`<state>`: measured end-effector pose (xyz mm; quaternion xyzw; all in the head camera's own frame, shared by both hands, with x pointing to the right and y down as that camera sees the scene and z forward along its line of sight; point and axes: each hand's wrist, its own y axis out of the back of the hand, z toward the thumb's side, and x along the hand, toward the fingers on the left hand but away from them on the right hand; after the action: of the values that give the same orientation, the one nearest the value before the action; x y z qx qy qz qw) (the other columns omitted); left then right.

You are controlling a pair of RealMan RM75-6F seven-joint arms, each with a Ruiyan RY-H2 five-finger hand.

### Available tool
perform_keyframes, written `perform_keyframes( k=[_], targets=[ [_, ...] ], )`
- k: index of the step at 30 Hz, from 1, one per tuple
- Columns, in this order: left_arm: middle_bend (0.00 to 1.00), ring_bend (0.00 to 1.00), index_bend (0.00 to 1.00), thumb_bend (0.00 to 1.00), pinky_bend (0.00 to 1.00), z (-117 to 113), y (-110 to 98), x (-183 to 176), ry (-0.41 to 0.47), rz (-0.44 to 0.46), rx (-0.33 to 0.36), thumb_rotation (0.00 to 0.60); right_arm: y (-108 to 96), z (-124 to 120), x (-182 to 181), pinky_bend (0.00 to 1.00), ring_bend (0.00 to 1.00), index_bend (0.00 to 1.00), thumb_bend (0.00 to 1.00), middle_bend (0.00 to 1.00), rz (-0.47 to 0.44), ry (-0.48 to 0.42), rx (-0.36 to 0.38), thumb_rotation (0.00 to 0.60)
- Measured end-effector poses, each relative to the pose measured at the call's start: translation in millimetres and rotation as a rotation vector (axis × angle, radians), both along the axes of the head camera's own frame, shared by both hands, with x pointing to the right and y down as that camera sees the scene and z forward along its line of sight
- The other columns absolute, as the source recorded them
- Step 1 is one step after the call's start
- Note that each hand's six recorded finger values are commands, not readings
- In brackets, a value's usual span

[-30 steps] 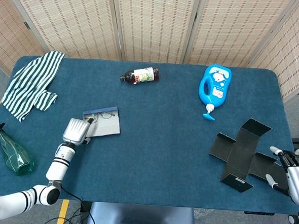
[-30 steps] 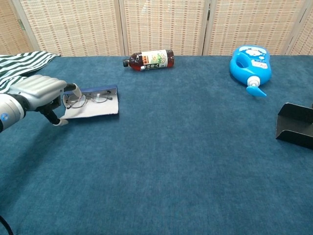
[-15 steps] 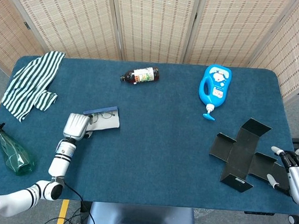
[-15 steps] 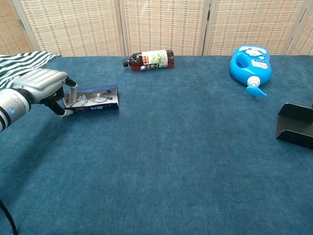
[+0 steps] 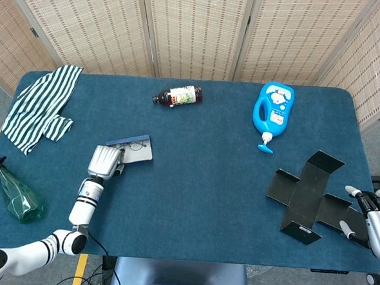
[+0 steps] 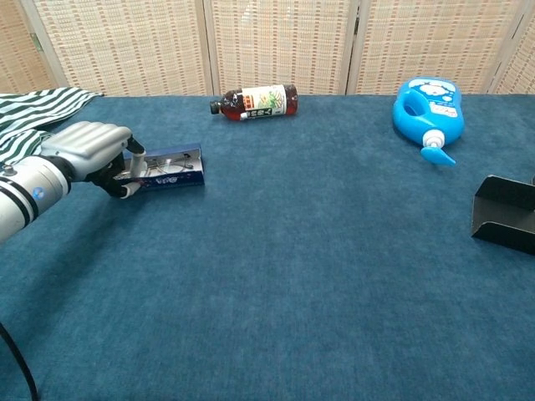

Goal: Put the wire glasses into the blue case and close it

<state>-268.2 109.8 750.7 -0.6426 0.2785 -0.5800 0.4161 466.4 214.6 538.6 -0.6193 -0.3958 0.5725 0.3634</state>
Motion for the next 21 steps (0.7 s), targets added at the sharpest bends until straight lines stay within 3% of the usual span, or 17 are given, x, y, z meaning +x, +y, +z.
perform_keyframes(
  k=[8, 21],
  targets=[
    [1.0, 1.0, 0.68, 0.47, 1.0, -16.4, 10.1, 0.4, 0.044, 0.038, 0.008, 0.6, 0.6, -1.4, -0.3, 0.24, 0.24, 0.17, 0.26, 0.3, -0.002, -0.002, 0.005, 0.6],
    [1.0, 1.0, 0.69, 0.47, 1.0, -74.1, 43.8, -17.8, 0.104, 0.091, -0.131, 0.6, 1.9, -5.5, -6.1, 0.24, 0.24, 0.17, 0.26, 0.3, -0.018, -0.009, 0.015, 0.6]
  ],
)
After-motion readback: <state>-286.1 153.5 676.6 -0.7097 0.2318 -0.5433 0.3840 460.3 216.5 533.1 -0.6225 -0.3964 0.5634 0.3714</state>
